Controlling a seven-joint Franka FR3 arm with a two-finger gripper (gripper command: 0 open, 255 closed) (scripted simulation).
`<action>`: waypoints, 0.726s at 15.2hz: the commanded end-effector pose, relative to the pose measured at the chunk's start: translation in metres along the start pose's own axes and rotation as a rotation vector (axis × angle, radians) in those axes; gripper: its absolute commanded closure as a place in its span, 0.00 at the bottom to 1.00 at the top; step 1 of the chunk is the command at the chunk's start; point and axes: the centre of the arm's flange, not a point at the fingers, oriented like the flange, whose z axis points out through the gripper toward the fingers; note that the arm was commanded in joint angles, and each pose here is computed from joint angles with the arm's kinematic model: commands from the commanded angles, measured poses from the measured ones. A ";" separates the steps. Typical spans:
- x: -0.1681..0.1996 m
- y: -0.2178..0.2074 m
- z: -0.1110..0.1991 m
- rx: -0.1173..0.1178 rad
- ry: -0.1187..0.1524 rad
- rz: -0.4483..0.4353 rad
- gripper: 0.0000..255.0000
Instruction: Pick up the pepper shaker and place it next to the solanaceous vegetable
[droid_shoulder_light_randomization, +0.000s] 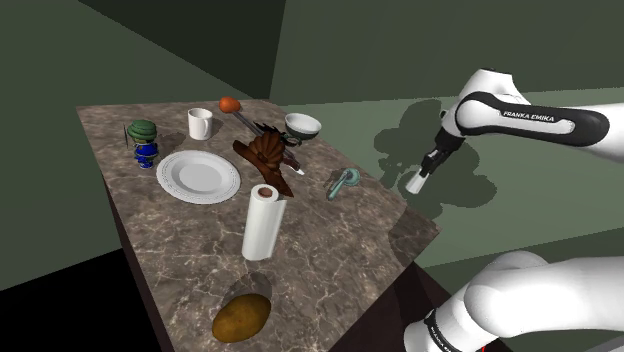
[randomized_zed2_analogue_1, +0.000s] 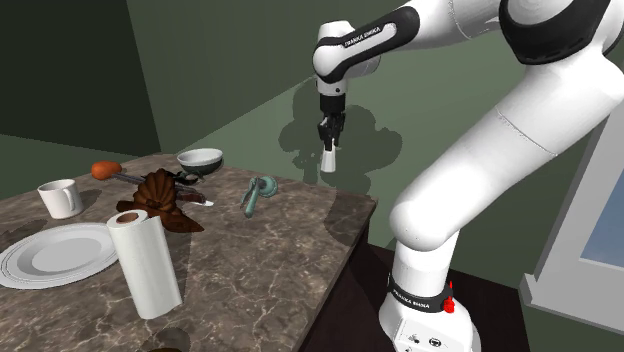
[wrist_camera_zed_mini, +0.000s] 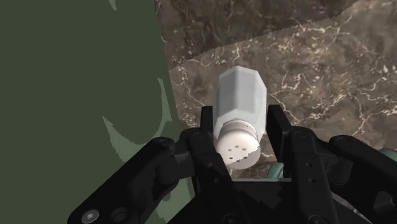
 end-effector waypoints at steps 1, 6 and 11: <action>0.000 0.002 -0.011 0.000 0.000 0.000 1.00; 0.001 0.005 -0.037 0.000 0.000 0.000 1.00; 0.002 0.007 -0.059 0.000 0.000 0.000 1.00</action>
